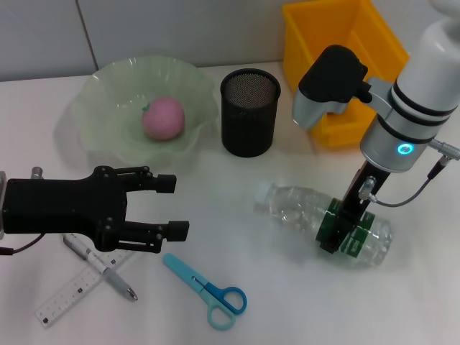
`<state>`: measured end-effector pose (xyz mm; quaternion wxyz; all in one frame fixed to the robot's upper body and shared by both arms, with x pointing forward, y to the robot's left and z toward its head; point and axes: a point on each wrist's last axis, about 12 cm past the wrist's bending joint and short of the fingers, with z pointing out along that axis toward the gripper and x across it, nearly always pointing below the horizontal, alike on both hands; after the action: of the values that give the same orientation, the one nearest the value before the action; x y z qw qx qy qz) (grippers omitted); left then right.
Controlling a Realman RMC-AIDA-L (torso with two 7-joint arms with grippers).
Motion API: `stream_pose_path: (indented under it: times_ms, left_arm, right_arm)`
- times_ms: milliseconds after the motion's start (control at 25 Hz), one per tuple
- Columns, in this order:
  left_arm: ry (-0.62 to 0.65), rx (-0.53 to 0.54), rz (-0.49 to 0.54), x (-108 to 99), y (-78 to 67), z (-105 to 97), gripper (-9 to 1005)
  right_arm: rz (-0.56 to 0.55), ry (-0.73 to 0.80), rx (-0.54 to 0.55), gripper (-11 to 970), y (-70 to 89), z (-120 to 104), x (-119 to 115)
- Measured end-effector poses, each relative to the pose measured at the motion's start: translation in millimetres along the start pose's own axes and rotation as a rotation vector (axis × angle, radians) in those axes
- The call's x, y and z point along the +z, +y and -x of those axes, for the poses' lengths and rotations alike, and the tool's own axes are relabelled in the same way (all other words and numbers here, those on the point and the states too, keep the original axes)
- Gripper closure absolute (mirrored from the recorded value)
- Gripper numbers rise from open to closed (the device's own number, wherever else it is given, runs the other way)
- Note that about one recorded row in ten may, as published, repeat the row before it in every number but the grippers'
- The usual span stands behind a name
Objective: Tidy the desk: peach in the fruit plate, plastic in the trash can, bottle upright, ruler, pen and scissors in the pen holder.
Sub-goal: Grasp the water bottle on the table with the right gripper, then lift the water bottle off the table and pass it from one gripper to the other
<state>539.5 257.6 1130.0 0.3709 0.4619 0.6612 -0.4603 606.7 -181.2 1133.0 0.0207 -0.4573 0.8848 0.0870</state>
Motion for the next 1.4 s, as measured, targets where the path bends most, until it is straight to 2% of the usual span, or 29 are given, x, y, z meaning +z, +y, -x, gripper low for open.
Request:
stream_pose_path:
  times_ms: [560,840,1040,1120,1160,1280,1320,1360,1400]
  left_arm:
    - [-0.003,-0.003,0.000,1,-1.1,-1,139]
    - [-0.009,-0.012,0.005,-1,-1.1,-2,139]
    - [-0.062,-0.040,0.058,-9,2.8,-1,140]
    - [-0.109,-0.062,0.098,-15,4.6,-3,140]
    - [-0.109,-0.062,0.098,-15,4.6,-3,140]
    - [-0.210,-0.100,0.167,-23,7.1,-6,140]
    - [-0.272,-0.122,0.207,-28,8.2,-8,140]
    - [-0.272,-0.122,0.207,-28,8.2,-8,140]
    - [-0.306,-0.133,0.223,-30,8.8,-9,140]
  right_arm:
    - [-0.001,-0.017,-0.001,184,-0.9,-2,3]
    - [0.020,-0.093,0.030,186,-5.5,-3,-8]
    - [0.088,-0.286,0.016,190,-5.0,-11,-28]
    - [0.117,-0.434,-0.001,191,-6.6,-24,-38]
    - [0.117,-0.434,-0.001,191,-6.6,-24,-38]
    - [0.155,-0.626,-0.030,191,-7.2,-40,-47]
    - [0.178,-0.733,-0.052,191,-6.9,-48,-49]
    - [0.178,-0.733,-0.052,191,-6.9,-48,-49]
    - [0.193,-0.839,-0.084,191,-5.8,-57,-51]
